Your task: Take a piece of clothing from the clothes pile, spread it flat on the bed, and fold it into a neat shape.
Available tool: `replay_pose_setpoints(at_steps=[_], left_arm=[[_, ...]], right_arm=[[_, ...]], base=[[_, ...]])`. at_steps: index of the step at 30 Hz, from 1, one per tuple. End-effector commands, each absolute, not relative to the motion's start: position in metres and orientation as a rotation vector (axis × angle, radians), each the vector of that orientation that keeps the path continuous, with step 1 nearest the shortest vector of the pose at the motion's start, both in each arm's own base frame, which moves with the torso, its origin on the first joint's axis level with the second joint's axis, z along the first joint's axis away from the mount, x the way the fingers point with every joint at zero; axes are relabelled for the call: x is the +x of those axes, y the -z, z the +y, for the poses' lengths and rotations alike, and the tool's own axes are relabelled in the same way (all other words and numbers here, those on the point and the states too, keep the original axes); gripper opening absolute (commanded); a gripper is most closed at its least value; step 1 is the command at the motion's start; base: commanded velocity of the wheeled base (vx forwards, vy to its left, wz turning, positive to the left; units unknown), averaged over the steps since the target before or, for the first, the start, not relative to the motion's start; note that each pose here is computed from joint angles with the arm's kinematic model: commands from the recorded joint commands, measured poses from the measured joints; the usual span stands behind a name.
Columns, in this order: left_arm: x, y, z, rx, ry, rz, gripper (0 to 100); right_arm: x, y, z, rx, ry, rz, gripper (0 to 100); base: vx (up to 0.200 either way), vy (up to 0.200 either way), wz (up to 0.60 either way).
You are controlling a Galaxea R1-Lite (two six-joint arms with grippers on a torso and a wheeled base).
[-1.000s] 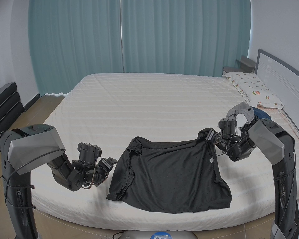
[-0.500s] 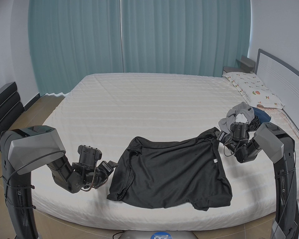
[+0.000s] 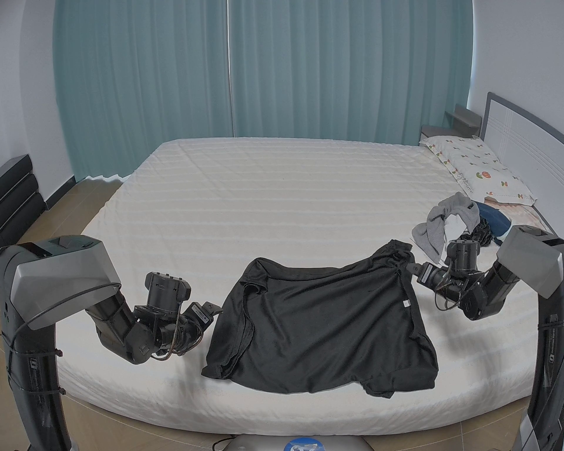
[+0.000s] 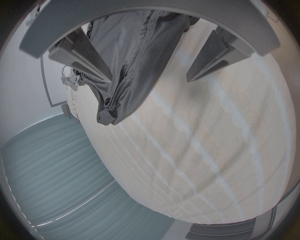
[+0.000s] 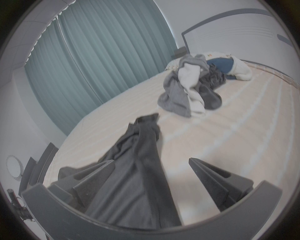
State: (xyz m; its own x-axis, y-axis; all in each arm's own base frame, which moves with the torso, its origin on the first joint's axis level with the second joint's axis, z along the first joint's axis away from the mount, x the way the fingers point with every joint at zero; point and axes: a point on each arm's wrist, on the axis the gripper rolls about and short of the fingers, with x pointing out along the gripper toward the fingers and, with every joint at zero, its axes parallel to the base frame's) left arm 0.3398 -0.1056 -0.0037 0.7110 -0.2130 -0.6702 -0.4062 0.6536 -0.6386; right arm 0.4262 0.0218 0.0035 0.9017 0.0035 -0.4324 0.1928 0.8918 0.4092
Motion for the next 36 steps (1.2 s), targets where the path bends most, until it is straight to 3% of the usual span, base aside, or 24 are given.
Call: replay_pose_setpoints(at_steps=[1,12,19,28,29,36], left_arm=[[0.333,-0.012,-0.115,-0.871,-0.080,0.783,100],[0.303,0.001,-0.108,-0.888,-0.068,0.882,100],[0.300,0.001,-0.107,-0.906,-0.035,0.847,100],[0.297,0.003,-0.106,-0.896,-0.035,0.856,100],[0.297,0.003,-0.106,-0.896,-0.035,0.856,100],[0.297,0.002,-0.106,-0.895,-0.038,0.858,100]], right_arm=[[0.316,-0.030,0.037,0.478,0.064,0.604,100],[0.283,0.018,0.045,0.448,0.074,0.692,100],[0.293,0.053,0.055,0.418,0.107,0.622,100],[0.302,0.055,0.053,0.410,0.121,0.587,100],[0.305,0.055,0.053,0.413,0.122,0.579,0],[0.309,0.048,0.036,0.440,0.165,0.530,0]], base=[[0.000,0.000,0.00],[0.000,0.000,0.00],[0.000,0.000,0.00],[0.000,0.000,0.00],[0.000,0.000,0.00],[0.000,0.000,0.00]])
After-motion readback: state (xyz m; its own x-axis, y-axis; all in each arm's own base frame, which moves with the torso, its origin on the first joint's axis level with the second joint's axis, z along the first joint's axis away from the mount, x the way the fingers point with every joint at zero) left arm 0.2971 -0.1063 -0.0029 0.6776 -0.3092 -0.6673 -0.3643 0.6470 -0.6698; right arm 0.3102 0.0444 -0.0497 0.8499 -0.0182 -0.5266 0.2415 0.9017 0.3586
